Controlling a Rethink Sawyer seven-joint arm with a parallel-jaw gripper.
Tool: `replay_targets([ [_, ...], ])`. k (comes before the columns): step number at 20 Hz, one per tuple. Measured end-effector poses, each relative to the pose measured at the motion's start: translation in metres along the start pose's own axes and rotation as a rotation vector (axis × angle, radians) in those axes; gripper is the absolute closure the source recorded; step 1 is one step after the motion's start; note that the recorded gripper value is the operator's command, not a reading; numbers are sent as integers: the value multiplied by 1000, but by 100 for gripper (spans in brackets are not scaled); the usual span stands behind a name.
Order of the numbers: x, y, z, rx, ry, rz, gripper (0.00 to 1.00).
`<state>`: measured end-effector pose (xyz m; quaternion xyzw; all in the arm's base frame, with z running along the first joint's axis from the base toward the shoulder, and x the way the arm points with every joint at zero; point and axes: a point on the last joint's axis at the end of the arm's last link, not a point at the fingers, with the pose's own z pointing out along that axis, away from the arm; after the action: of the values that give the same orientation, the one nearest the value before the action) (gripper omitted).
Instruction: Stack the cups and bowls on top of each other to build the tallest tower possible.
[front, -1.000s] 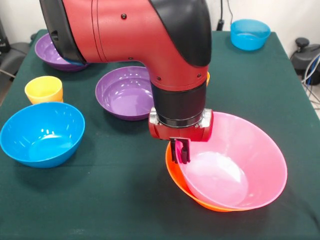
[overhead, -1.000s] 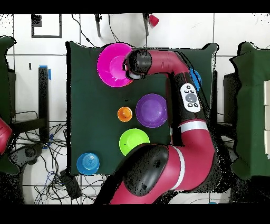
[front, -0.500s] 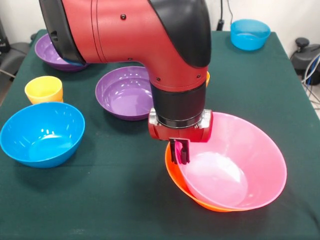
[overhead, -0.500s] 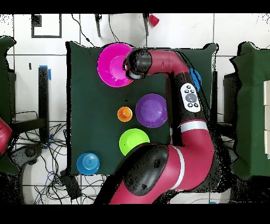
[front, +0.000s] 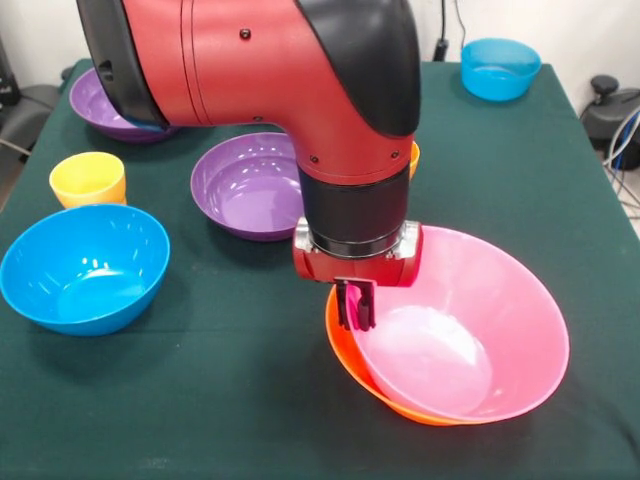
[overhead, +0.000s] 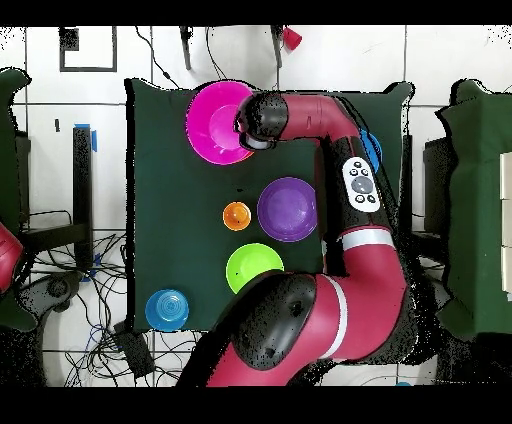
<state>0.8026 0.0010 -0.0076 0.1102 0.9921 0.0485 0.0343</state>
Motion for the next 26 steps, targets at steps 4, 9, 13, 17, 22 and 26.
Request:
replay_targets([
  [4, -1, -4, 0, 7, -2, 2, 100],
  [9, -2, -9, -1, 17, -5, 6, 100],
  [13, -3, -11, -1, 26, -8, 7, 100],
  [17, -4, -12, -1, 31, -10, 5, 100],
  [22, -4, -12, -1, 33, -10, 5, 100],
  [26, -3, -13, 0, 35, -10, 4, 0],
])
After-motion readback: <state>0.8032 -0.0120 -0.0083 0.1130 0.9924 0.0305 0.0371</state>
